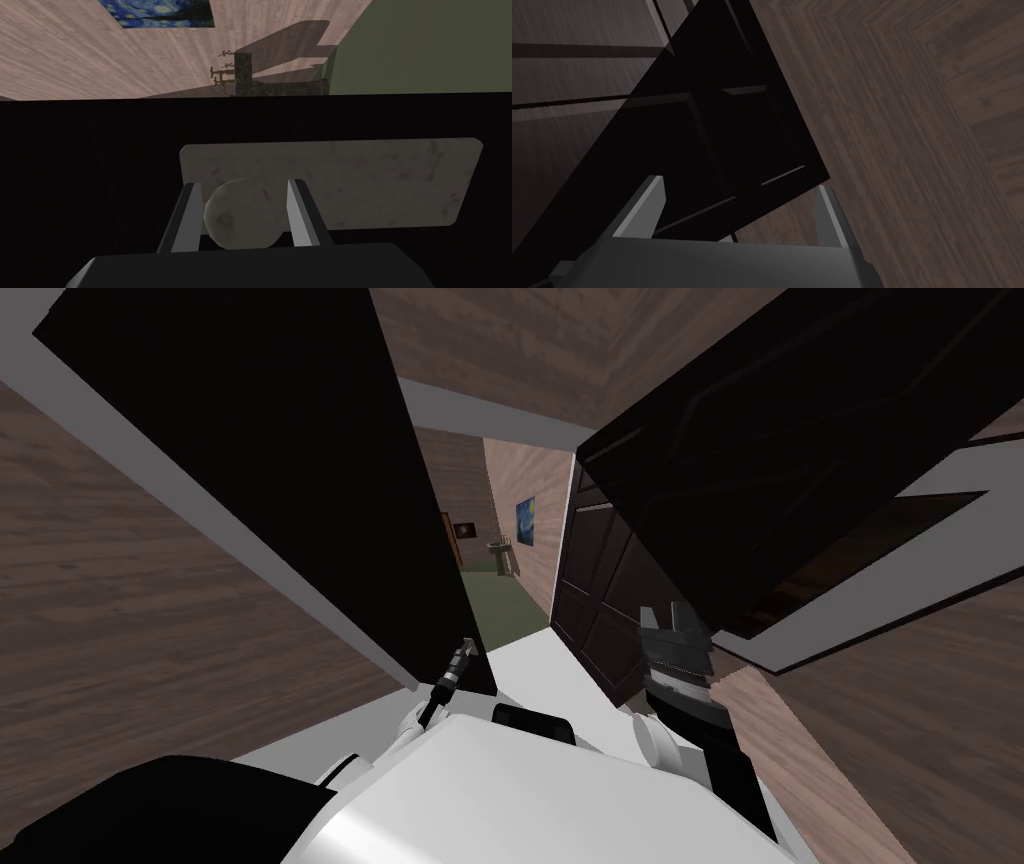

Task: Pull the door open

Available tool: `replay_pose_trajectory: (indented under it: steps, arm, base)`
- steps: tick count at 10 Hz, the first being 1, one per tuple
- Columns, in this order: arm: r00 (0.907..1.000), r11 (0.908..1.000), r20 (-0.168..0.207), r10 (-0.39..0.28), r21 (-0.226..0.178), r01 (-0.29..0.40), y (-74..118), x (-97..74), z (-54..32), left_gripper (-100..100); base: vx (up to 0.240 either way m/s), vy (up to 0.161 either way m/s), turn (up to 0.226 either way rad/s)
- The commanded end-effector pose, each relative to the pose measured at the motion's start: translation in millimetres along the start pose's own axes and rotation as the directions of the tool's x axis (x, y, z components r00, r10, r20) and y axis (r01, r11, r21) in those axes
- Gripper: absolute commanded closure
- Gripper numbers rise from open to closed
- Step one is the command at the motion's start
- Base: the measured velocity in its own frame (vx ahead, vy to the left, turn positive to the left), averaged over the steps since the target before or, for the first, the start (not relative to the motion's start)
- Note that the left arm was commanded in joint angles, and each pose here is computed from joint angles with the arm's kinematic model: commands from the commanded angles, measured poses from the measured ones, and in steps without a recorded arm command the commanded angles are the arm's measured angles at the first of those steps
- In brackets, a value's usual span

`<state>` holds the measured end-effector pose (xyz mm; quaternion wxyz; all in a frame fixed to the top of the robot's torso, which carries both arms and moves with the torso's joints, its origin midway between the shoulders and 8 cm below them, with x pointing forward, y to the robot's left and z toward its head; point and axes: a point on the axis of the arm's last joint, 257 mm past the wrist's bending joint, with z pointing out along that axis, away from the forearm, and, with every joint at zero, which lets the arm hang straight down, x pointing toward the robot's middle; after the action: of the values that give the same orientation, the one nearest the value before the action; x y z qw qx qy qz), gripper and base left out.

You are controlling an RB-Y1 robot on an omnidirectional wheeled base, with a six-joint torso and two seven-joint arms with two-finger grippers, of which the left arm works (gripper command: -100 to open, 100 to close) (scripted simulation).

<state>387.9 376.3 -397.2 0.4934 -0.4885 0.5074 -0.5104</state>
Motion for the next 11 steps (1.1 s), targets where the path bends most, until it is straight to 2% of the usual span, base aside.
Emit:
replay_pose_trajectory:
  steps: [1,5,8,9,10,11]
  arm:
    - [1.0,1.0,0.001,-0.003,-0.006,0.003,1.1,6.0,14.0,100]
    - [1.0,1.0,0.005,-0.003,-0.007,0.003,-2.6,17.3,49.6,100]
    - [1.0,1.0,0.006,-0.002,-0.008,0.002,-5.0,22.8,64.6,100]
    - [1.0,1.0,0.006,-0.002,-0.005,0.002,-5.4,20.7,62.8,100]
    - [0.9999,0.9999,-0.013,-0.002,-0.01,0.002,-3.1,17.9,53.8,100]
    - [0.9998,1.0,-0.022,-0.001,-0.009,0.001,-3.5,15.5,49.4,100]
  base:
    - [-0.202,0.053,-0.112]
    - [-0.213,0.069,-0.11]
    - [-0.245,0.085,-0.063]
    - [-0.102,0.044,-0.033]
    - [-0.157,-0.006,-0.188]
    - [-0.239,0.065,-0.172]
